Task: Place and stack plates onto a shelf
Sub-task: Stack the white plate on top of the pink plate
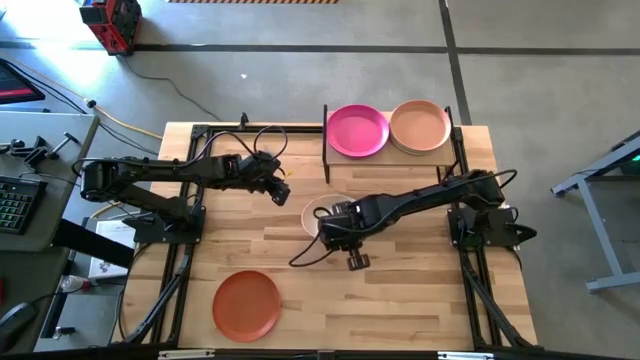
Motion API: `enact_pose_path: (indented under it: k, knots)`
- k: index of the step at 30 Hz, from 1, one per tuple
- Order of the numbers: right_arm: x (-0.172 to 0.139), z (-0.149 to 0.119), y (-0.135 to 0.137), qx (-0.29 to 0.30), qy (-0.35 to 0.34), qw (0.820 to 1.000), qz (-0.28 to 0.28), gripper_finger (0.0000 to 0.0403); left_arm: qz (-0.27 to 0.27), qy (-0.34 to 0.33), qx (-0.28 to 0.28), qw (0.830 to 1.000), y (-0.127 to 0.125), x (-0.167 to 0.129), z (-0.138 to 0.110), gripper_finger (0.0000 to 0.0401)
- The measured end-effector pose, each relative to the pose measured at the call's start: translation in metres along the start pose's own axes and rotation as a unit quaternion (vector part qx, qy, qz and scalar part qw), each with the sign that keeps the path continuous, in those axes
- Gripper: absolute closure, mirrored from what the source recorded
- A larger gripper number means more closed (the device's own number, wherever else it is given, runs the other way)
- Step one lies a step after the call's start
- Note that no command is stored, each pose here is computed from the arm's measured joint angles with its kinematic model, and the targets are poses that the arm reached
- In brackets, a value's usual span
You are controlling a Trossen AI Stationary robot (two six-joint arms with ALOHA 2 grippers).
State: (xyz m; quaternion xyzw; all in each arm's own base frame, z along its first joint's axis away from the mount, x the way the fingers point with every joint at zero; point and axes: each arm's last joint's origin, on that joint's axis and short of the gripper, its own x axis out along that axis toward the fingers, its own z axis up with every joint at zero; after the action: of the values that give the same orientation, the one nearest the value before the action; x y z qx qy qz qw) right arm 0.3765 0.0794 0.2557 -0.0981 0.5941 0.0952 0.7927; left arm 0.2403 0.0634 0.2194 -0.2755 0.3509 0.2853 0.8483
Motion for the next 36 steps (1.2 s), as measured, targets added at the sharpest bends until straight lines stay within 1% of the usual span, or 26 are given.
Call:
enact_pose_path:
  k: [10, 16, 22, 27, 30, 33, 36]
  knots:
    - [-0.050, 0.011, 0.006, -0.020, -0.002, 1.000, -0.004, 0.0403, 0.015, 0.023, 0.003, 1.000, 0.003, 0.000, -0.004, 0.0284]
    - [-0.078, 0.010, 0.002, -0.035, 0.011, 0.997, -0.066, 0.0403, 0.015, 0.023, -0.005, 1.000, 0.003, 0.000, -0.004, 0.0284]
    - [-0.104, 0.006, -0.009, -0.051, 0.031, 0.989, -0.134, 0.0403, 0.008, 0.028, -0.005, 1.000, 0.003, 0.000, -0.005, 0.0284]
    - [-0.125, -0.001, -0.030, -0.044, 0.051, 0.978, -0.196, 0.0403, 0.004, 0.031, -0.005, 1.000, 0.002, 0.000, -0.005, 0.0284]
    - [-0.138, -0.004, -0.049, -0.027, 0.044, 0.973, -0.226, 0.0403, 0.004, 0.031, -0.005, 0.999, 0.002, 0.000, -0.005, 0.0284]
    - [-0.152, -0.011, -0.070, -0.006, 0.035, 0.970, -0.242, 0.0403, 0.006, 0.033, -0.005, 0.999, 0.003, 0.000, -0.005, 0.0284]
    - [-0.160, -0.022, -0.094, 0.032, 0.035, 0.967, -0.251, 0.0403, 0.008, 0.036, -0.004, 0.999, 0.003, 0.000, -0.006, 0.0284]
